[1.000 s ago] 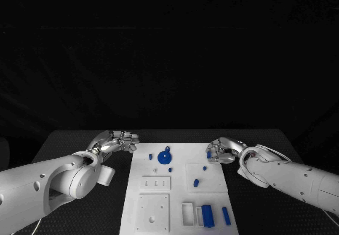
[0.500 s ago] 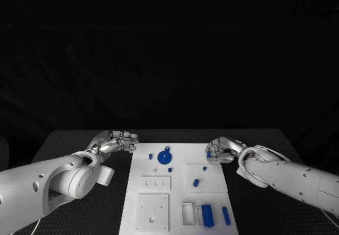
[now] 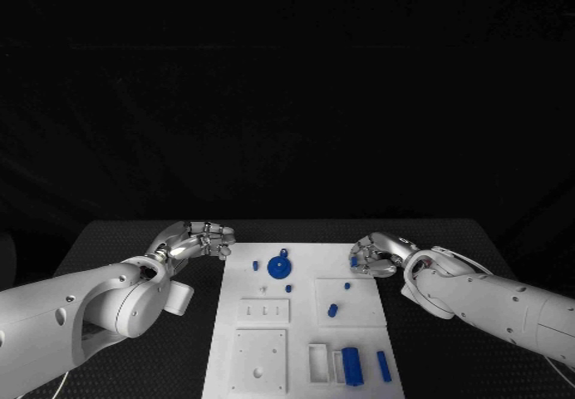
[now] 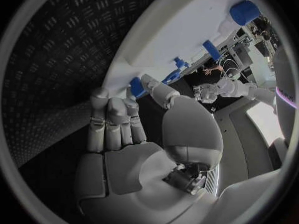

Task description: Assemble the parts on the task board

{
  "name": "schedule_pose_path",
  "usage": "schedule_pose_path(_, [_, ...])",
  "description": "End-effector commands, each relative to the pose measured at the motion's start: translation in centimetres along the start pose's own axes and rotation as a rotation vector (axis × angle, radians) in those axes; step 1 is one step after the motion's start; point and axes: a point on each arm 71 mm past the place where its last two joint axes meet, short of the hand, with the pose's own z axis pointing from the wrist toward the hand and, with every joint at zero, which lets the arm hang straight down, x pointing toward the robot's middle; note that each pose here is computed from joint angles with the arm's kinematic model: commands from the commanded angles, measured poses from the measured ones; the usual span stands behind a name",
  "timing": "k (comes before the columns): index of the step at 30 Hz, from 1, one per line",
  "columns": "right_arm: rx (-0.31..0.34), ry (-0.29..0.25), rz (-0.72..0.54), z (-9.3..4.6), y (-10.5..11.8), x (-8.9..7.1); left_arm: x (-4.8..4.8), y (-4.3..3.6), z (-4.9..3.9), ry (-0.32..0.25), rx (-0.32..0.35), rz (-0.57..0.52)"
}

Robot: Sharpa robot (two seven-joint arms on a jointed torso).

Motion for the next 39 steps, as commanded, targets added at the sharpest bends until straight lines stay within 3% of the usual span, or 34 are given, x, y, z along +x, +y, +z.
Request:
schedule_pose_path(1, [0.005, 0.020, -0.018, -0.1, -0.1, 0.5, 0.23, -0.12, -0.01, 0.018, 0.008, -0.002])
schedule_pose_path(12, [-0.002, -0.015, -0.021, -0.2, 1.1, 0.6, 0.61, 0.06, 0.13, 0.051, -0.020, 0.024])
schedule_pose_path(18, [-0.031, -0.034, -0.074, 0.4, 3.1, -1.0, 1.07, 0.33, 0.36, 0.113, -0.095, 0.056])
schedule_pose_path(22, [-0.052, -0.022, -0.115, 1.2, 5.1, -2.0, 1.52, 0.42, 0.97, 0.168, -0.171, 0.095])
schedule_pose_path(31, [-0.130, 0.021, -0.217, 2.7, 11.0, -3.5, 2.75, -0.68, 2.37, 0.233, -0.244, 0.210])
schedule_pose_path(39, [-0.181, 0.035, -0.259, 3.1, 15.6, -3.0, 3.84, -2.04, 3.16, 0.265, -0.271, 0.294])
